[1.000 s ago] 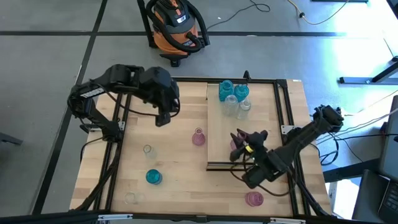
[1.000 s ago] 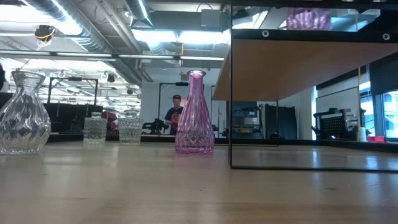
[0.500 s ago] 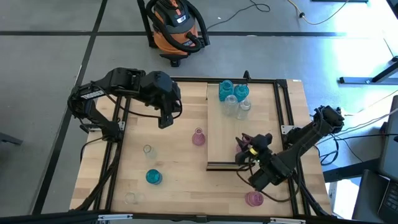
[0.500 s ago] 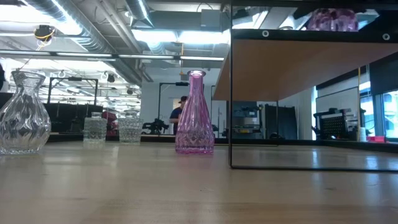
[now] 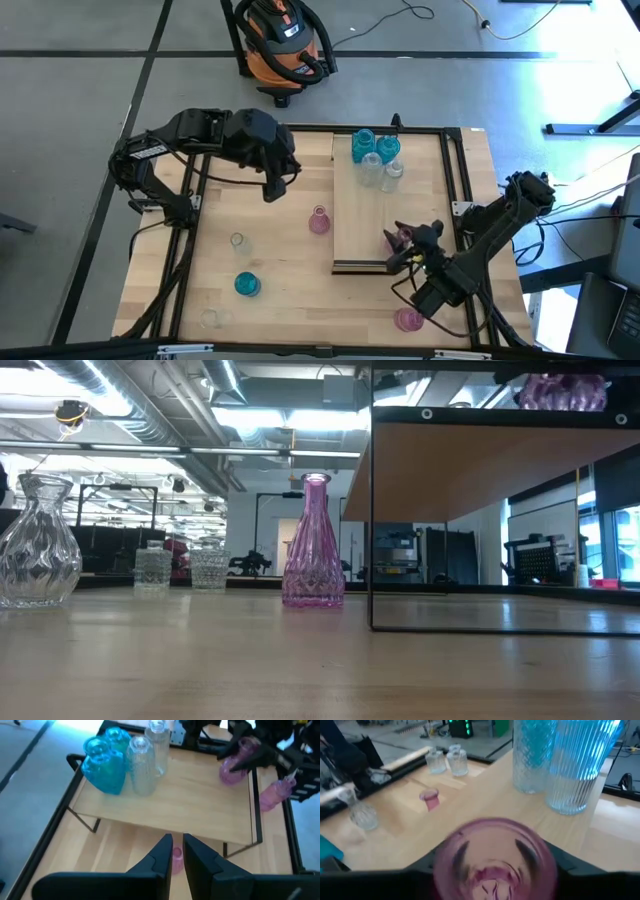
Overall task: Sort vases onto shelf
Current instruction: Put the pink vase on the shelf, then put the pink vase on the shelf aligned with the other pink vase
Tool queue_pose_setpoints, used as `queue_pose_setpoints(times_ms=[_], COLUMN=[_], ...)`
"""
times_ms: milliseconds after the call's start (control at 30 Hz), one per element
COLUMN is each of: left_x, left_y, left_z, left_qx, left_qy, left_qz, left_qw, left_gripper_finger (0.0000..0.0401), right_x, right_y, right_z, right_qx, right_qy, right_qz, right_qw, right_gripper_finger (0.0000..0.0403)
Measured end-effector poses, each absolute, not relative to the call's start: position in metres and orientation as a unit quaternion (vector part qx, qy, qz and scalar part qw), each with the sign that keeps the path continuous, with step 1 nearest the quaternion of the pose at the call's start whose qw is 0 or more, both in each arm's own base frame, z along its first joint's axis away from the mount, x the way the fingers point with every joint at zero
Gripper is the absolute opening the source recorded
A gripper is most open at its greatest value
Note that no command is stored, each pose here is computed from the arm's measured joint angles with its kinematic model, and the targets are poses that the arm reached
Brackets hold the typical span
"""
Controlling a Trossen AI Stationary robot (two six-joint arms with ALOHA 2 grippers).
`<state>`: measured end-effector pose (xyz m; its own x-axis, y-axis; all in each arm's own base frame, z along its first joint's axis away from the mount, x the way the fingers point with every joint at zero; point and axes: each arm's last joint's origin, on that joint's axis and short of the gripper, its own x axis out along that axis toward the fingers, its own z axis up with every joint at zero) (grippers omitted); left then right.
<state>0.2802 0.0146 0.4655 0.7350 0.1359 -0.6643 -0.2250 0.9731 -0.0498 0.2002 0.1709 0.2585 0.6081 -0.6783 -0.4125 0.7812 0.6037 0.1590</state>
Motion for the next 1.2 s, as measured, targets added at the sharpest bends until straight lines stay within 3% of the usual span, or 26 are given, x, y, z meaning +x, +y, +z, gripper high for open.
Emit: queue_pose_setpoints(times_ms=[200,600,1000,1200], left_x=[0.282,0.283,0.283,0.283], left_y=[0.015,0.016,0.016,0.015], left_z=[0.468,0.468,0.468,0.468], left_qx=[-0.072,-0.082,-0.089,-0.091], left_qy=[0.332,0.329,0.328,0.328], left_qz=[0.108,0.121,0.126,0.125], left_qw=[0.934,0.933,0.932,0.932], left_gripper_finger=[0.0037,0.0037,0.0037,0.0037], right_x=[0.200,0.199,0.202,0.184], right_y=[0.170,0.168,0.170,0.182], right_z=[0.259,0.279,0.356,0.418], right_qx=[0.145,0.114,0.118,0.149], right_qy=[0.159,0.141,0.097,0.178], right_qz=[-0.413,-0.413,-0.376,-0.285], right_qw=[0.885,0.892,0.914,0.930], right_gripper_finger=[0.0224,0.0234,0.0234,0.0234])
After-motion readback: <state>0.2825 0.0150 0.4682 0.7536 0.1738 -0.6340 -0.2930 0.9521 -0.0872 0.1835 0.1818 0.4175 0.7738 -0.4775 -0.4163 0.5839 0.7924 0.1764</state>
